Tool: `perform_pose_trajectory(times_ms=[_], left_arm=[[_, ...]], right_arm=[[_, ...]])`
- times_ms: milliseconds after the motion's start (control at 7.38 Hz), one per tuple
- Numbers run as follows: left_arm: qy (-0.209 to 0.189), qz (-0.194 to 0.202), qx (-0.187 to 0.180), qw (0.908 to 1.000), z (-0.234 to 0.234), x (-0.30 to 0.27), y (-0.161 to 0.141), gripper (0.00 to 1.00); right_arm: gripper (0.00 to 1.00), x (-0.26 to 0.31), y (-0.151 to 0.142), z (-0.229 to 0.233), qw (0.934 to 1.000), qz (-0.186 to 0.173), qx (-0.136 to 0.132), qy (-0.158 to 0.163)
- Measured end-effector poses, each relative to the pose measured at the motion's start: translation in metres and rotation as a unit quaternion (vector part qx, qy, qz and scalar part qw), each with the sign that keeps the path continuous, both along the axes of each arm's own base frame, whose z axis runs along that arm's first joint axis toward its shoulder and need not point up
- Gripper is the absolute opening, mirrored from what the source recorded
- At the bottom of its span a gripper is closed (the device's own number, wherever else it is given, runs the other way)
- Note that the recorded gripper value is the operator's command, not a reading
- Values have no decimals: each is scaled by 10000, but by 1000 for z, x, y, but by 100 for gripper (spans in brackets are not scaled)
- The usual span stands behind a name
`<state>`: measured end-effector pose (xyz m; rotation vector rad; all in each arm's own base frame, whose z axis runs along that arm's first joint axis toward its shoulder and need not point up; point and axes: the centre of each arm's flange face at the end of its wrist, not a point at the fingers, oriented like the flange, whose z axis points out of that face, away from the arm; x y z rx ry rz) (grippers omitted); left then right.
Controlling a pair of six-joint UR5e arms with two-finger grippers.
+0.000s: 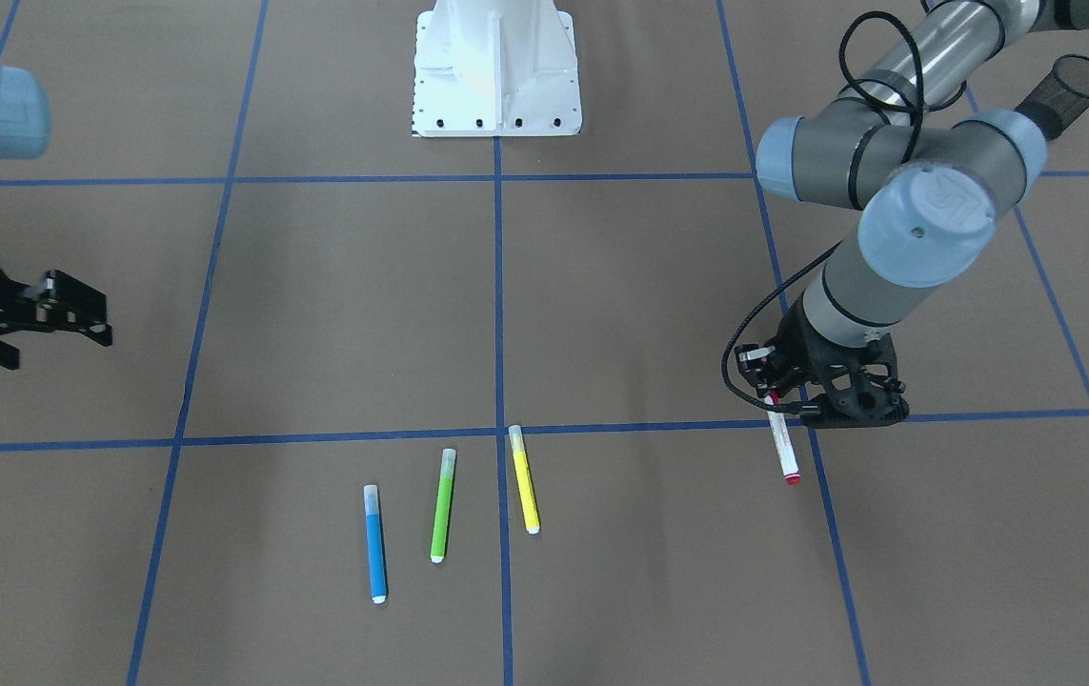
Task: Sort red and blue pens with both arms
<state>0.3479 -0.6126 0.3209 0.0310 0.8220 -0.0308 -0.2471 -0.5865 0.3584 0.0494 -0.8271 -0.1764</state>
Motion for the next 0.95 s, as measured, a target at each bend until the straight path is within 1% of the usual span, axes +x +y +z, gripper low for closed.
perform_pose_trajectory(times_ms=[136, 271, 407, 542, 678, 949], left_arm=[[-5, -71, -23, 10000, 7, -15, -5, 0], [-22, -98, -26, 9999, 11, -22, -8, 0], [-33, -91, -11, 10000, 13, -26, -9, 0], [-40, -90, -5, 10000, 14, -27, -11, 0], [-45, -92, -6, 9999, 15, -28, -11, 0], [-47, -94, -7, 9999, 16, -29, -11, 0]], right_arm=[[100, -52, -8, -24, 9993, 194, 86, 314], [100, -92, -11, -37, 9973, 524, 182, 482], [100, -122, -18, -32, 9947, 940, 161, 373], [100, -140, -26, -21, 9925, 1209, 77, 160], [100, -149, -30, -14, 9920, 1266, -3, 15], [100, -149, -28, -15, 9929, 1164, -121, -211]])
